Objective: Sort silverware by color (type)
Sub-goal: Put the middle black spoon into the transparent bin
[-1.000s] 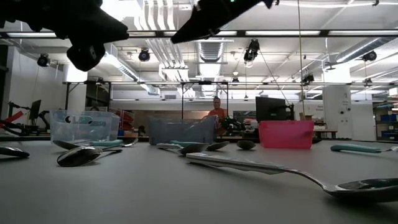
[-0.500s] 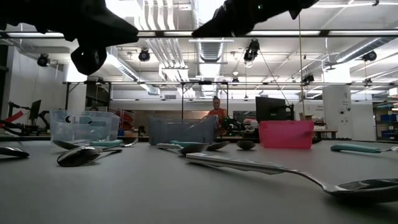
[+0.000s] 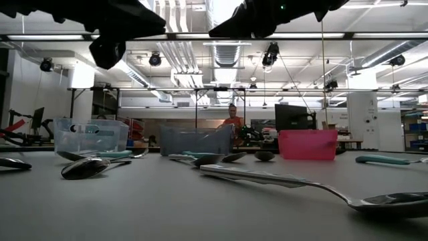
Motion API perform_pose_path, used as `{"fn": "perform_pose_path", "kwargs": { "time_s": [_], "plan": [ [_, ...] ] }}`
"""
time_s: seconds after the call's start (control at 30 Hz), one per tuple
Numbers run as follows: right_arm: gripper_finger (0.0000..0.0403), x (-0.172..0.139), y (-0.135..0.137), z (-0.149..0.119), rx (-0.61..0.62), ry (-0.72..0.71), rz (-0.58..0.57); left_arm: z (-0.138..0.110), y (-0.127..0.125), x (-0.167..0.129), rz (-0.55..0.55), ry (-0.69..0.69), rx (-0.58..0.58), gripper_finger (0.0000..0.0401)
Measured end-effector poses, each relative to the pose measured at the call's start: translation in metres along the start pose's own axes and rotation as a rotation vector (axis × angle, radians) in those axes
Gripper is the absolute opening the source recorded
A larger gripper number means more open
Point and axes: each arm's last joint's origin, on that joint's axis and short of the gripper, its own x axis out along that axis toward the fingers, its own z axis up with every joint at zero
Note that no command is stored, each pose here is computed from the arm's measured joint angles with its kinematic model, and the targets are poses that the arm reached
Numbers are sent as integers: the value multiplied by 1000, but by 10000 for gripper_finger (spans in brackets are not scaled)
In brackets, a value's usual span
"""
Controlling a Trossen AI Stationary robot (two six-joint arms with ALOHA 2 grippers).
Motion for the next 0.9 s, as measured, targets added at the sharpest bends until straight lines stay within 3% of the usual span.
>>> {"fn": "perform_pose_path", "kwargs": {
  "time_s": [0.9],
  "plan": [
    [43, -4, -1, 2, 18, -2, -2, -12, -4, 19, 65, 32, 49, 31]
  ]
}}
